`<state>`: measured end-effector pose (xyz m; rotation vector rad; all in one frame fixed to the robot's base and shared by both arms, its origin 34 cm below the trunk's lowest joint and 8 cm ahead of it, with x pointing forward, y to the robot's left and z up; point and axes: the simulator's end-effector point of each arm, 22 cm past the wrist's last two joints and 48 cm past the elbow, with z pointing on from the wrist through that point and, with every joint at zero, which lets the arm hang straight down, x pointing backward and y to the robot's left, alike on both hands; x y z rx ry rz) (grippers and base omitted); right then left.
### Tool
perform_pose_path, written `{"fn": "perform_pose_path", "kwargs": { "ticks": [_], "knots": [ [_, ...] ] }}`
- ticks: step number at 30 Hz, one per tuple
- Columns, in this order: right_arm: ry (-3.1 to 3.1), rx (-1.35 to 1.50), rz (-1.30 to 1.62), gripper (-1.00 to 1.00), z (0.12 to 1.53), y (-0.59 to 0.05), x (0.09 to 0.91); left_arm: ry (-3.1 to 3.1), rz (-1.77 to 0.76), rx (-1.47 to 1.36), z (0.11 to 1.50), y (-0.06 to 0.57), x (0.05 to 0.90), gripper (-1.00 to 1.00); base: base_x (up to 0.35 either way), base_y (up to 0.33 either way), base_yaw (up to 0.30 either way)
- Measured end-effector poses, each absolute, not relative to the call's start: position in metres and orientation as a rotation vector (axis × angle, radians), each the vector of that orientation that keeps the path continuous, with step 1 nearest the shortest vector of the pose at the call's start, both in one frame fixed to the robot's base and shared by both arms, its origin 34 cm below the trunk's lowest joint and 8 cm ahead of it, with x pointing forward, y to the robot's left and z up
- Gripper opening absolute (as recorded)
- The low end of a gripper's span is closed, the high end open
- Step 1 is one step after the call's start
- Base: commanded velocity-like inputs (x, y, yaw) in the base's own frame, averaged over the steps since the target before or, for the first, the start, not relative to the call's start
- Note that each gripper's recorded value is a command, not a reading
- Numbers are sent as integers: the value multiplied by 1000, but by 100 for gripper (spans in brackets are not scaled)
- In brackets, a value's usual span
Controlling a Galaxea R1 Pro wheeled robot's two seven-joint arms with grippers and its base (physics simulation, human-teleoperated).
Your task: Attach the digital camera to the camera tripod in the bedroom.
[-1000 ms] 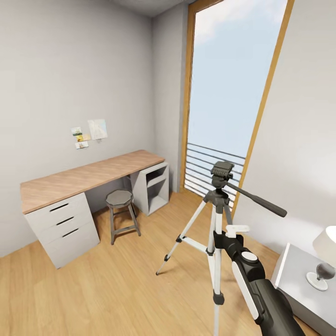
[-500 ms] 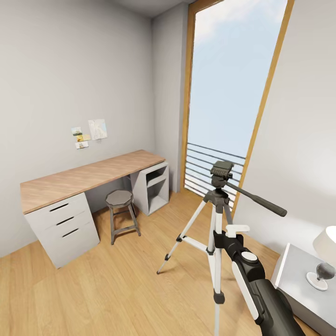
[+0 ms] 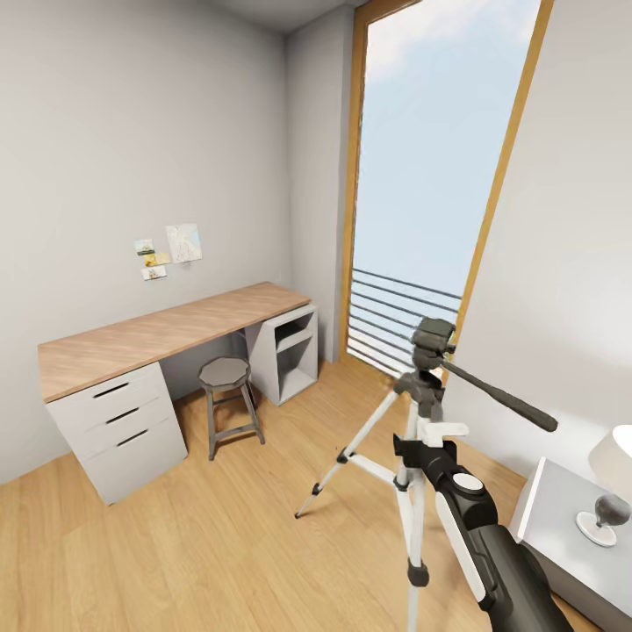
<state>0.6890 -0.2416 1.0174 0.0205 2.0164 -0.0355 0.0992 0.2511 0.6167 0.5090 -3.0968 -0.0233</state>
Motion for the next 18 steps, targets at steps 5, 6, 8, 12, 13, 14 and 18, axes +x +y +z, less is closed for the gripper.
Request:
{"fn": "perform_pose_path", "kwargs": {
  "ticks": [5,6,8,12,13,14,18],
  "knots": [
    [2017,20,-37,100,1017,-242,689,-3097,-23,509,617,251,99,100,0,0,0],
    [2017,20,-37,100,1017,-242,689,-3097,-23,509,617,251,99,100,0,0,0],
    [2017,20,-36,100,1017,-242,689,-3097,-23,509,617,251,99,100,0,0,0],
    [2016,22,-35,100,1017,-242,689,-3097,-23,509,617,251,99,100,0,0,0],
    [2015,23,-35,100,1018,-242,689,-3097,-23,509,617,251,99,100,0,0,0],
    [2013,23,-35,100,1018,-242,689,-3097,-23,509,617,251,99,100,0,0,0],
    [2007,23,-38,100,1019,-243,690,-3097,-23,509,617,251,99,100,0,0,0]
  ]
}}
